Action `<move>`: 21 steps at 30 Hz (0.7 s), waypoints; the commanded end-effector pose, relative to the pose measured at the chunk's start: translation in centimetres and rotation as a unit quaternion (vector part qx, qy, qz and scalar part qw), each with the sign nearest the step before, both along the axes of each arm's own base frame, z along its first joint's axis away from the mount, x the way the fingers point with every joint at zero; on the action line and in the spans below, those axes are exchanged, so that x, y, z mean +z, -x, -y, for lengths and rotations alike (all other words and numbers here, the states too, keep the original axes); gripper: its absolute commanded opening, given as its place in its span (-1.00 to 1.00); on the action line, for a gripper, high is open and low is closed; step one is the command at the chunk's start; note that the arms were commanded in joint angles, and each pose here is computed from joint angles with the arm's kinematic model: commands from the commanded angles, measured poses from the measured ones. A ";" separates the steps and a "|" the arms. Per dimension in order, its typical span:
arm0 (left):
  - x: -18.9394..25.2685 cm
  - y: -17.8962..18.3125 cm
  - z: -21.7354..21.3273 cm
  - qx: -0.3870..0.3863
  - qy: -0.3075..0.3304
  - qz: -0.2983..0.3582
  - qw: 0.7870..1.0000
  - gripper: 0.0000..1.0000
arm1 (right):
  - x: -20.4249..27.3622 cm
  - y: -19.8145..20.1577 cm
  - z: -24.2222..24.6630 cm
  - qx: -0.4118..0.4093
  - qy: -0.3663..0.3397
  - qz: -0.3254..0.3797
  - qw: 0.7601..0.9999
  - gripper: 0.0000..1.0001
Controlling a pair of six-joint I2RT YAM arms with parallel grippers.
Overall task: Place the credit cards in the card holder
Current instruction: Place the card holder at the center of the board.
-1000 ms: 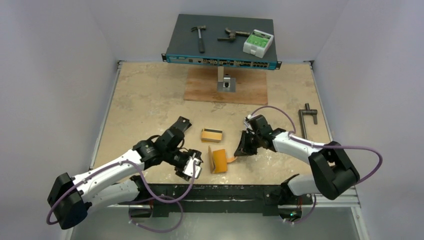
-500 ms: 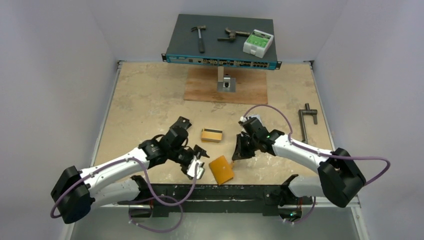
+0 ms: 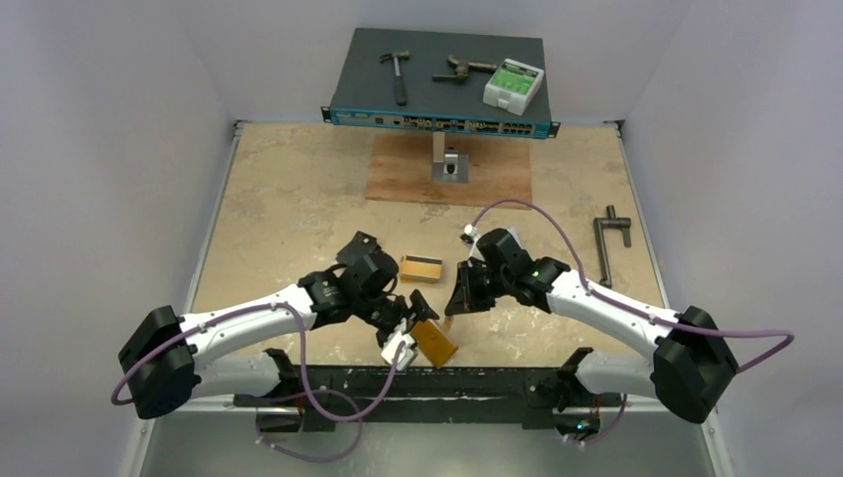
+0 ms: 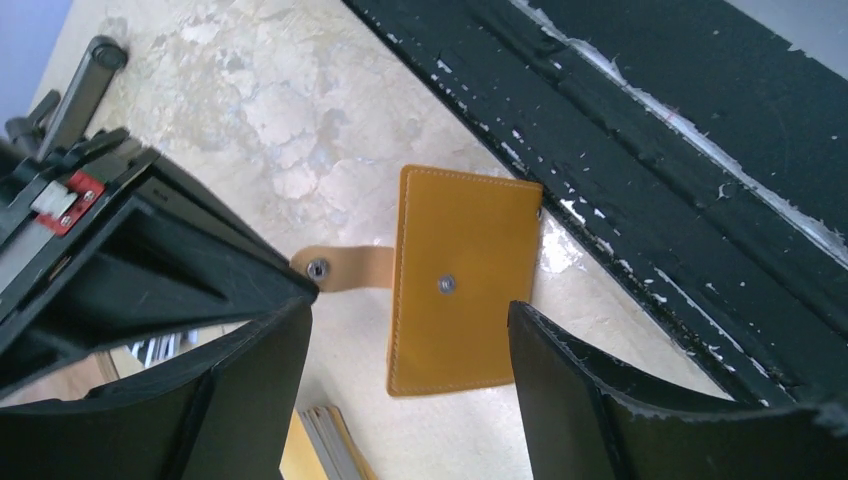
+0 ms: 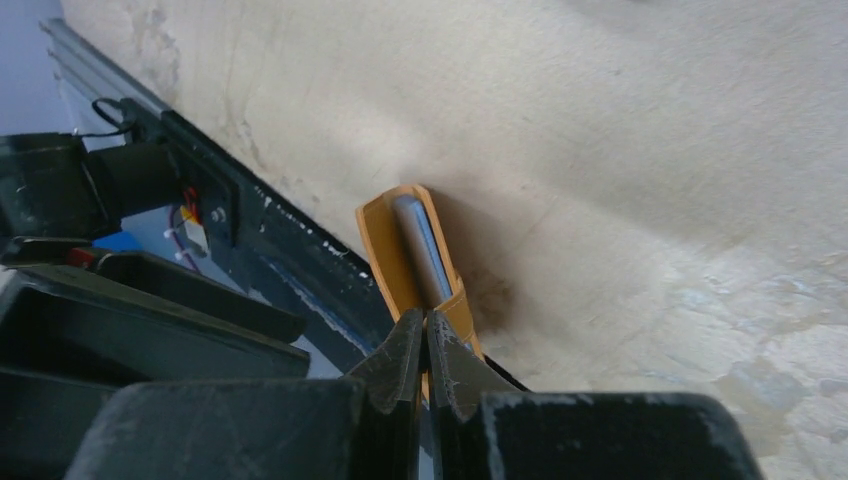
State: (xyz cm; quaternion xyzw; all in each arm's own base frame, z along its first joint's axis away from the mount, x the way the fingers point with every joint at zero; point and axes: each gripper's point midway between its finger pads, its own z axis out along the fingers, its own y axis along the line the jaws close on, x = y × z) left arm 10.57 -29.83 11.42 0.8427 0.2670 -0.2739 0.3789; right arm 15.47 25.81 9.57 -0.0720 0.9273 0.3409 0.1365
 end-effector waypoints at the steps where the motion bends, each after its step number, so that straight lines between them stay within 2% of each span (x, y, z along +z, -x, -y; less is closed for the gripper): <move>1: 1.3 1.3 1.5 -0.050 0.025 0.014 0.998 0.44 | 3.8 0.3 -2.5 0.026 -0.053 0.027 0.998 -1.00; 10: -1.3 3.0 -0.4 -0.060 -0.015 0.002 0.998 0.30 | 4.4 0.7 -2.8 0.028 -0.059 0.029 0.997 -1.00; 12: -1.8 2.9 -0.8 -0.053 -0.019 0.006 0.998 0.14 | 3.7 0.8 -2.7 0.030 -0.050 0.025 0.998 -1.00; 17: -2.2 3.0 -2.0 -0.041 -0.038 0.009 0.998 -0.43 | 1.7 0.9 -1.7 0.023 -0.023 0.021 0.999 -1.00; 21: -2.5 3.2 -3.5 -0.032 -0.058 0.011 0.998 -0.80 | -0.6 0.8 -0.3 0.004 0.017 0.019 1.000 -1.00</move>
